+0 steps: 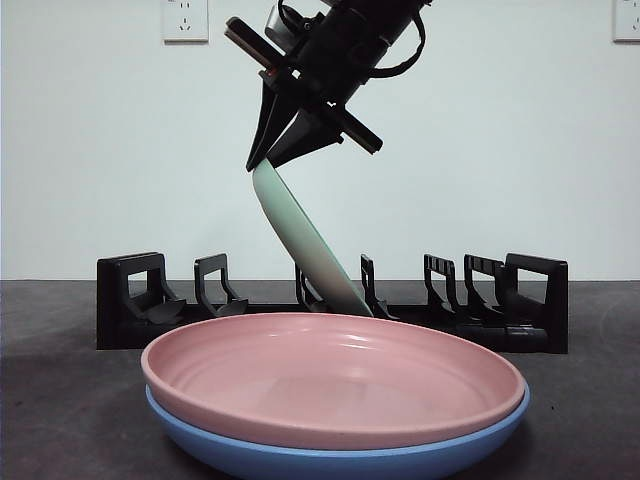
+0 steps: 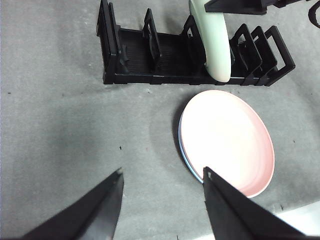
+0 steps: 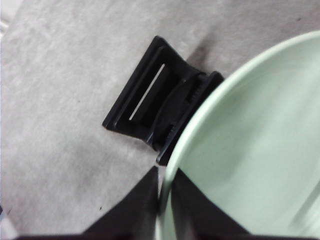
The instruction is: Place the plate
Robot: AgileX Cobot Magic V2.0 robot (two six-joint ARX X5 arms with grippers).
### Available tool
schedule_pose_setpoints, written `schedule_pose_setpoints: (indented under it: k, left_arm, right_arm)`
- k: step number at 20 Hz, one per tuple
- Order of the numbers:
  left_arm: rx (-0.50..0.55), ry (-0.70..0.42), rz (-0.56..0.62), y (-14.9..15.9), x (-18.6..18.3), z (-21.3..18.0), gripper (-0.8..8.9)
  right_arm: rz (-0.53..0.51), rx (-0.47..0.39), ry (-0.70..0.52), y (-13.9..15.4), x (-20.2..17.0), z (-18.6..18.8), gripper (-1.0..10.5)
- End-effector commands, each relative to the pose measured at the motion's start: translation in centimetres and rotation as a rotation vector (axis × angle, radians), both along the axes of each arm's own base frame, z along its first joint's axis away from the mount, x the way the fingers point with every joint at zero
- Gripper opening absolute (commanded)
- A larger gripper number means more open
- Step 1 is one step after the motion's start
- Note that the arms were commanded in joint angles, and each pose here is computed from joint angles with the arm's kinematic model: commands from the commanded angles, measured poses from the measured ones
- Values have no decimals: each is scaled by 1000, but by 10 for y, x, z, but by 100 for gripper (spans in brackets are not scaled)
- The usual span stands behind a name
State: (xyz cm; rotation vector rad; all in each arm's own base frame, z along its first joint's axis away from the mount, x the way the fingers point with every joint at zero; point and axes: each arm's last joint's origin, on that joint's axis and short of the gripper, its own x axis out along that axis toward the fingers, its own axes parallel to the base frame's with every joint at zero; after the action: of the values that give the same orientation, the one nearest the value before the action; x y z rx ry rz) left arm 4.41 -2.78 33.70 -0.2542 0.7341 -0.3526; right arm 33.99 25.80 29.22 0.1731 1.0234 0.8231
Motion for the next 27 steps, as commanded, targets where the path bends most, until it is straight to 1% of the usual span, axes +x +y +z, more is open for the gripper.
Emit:
schedule_pose_setpoints:
  k: [1,3,5,10,14,15,17,18,20,22,24,27]
  left_arm:
    - [-8,-20,-2,0,0,5,253]
    - [-8,-20,-2,0,0,5,253]
    - [-8,-21,-2,0,0,5,253]
    - [-8,-21,-2,0,0,5,253]
    - [-8,-22,-2,0,0,5,253]
    - [-8,-22,-2,0,0,5,253]
    - [-8,-22,-2,0,0,5,253]
    - [-8,-21,-2,0,0,5,253]
    - [-9,-22,-2,0,0,5,253]
    - [-9,-22,-2,0,0,5,253]
    - [-9,-22,-2,0,0,5,253]
    - [-8,-21,-2,0,0,5,253]
  right_arm:
    - [37,26,-4,8,1,1,13]
    - [57,49,2,8,0,7,13]
    - [70,69,-5,7,-2,22,13]
    - [120,84,-60,-1,-25,83,13]
    - [215,48,-114,-12,-62,124,13]
    - [226,30,-129,-14,-72,130,13]
    - [240,-41,-183,-18,-99,143,13]
    - [260,-57,-205,-19,-115,149,13]
    - [297,-52,-246,-22,-143,157,13]
    - [325,-45,-287,-29,-169,156,13]
    - [344,-29,-313,-39,-191,146,13]
    - [323,41,-293,-53,-214,121,13]
